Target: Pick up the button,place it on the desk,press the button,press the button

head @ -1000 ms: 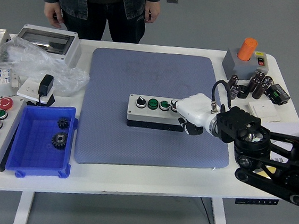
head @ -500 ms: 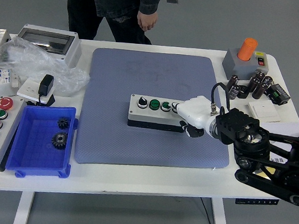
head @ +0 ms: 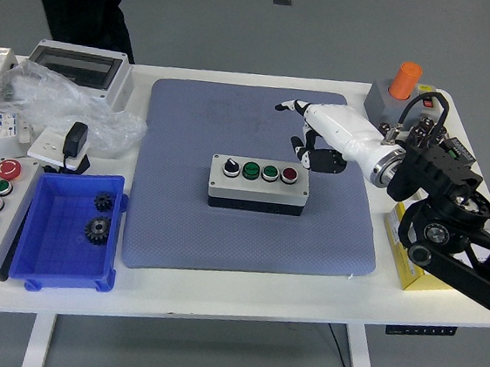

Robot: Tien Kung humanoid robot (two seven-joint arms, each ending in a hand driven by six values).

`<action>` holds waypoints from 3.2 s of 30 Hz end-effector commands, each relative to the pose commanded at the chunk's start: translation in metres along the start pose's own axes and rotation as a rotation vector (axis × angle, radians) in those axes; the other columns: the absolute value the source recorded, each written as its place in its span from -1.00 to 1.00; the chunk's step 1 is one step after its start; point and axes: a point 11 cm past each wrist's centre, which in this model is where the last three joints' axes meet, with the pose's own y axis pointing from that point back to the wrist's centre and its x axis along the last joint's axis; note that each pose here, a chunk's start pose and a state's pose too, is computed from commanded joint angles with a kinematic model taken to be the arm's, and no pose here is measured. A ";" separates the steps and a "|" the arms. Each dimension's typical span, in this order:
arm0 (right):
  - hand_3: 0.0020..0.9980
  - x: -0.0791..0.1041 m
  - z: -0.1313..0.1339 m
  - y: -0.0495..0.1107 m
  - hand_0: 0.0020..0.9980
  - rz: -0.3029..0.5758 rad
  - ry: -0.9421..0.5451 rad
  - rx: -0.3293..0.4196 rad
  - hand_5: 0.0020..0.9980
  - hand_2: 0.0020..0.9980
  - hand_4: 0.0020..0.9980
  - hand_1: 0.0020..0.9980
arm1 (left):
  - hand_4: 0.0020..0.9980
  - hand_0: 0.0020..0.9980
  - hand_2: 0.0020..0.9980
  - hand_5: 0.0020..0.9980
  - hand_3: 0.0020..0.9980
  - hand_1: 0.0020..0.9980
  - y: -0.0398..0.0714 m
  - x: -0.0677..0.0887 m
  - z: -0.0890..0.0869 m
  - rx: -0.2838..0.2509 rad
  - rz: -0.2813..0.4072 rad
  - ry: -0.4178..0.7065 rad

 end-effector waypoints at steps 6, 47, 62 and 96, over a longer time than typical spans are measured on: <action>0.73 0.000 0.014 0.001 -0.02 0.036 -0.061 -0.012 -0.30 0.03 0.60 -0.03 | 0.41 0.24 0.26 -0.29 0.37 0.32 0.000 0.000 0.000 -0.001 -0.001 -0.001; 1.00 0.065 0.054 0.031 1.00 0.390 -0.459 0.049 0.72 1.00 1.00 1.00 | 0.41 0.24 0.26 -0.30 0.37 0.32 0.001 0.000 0.008 -0.015 -0.005 -0.006; 0.61 0.046 0.114 0.054 0.56 0.554 -1.055 0.122 0.85 0.50 1.00 0.43 | 0.41 0.24 0.25 -0.31 0.37 0.32 0.001 0.000 0.007 -0.012 -0.008 -0.001; 0.63 -0.008 0.109 0.035 0.75 0.381 -1.911 0.278 0.98 0.67 1.00 0.62 | 0.41 0.24 0.25 -0.32 0.38 0.32 0.000 -0.001 0.004 -0.006 -0.011 -0.007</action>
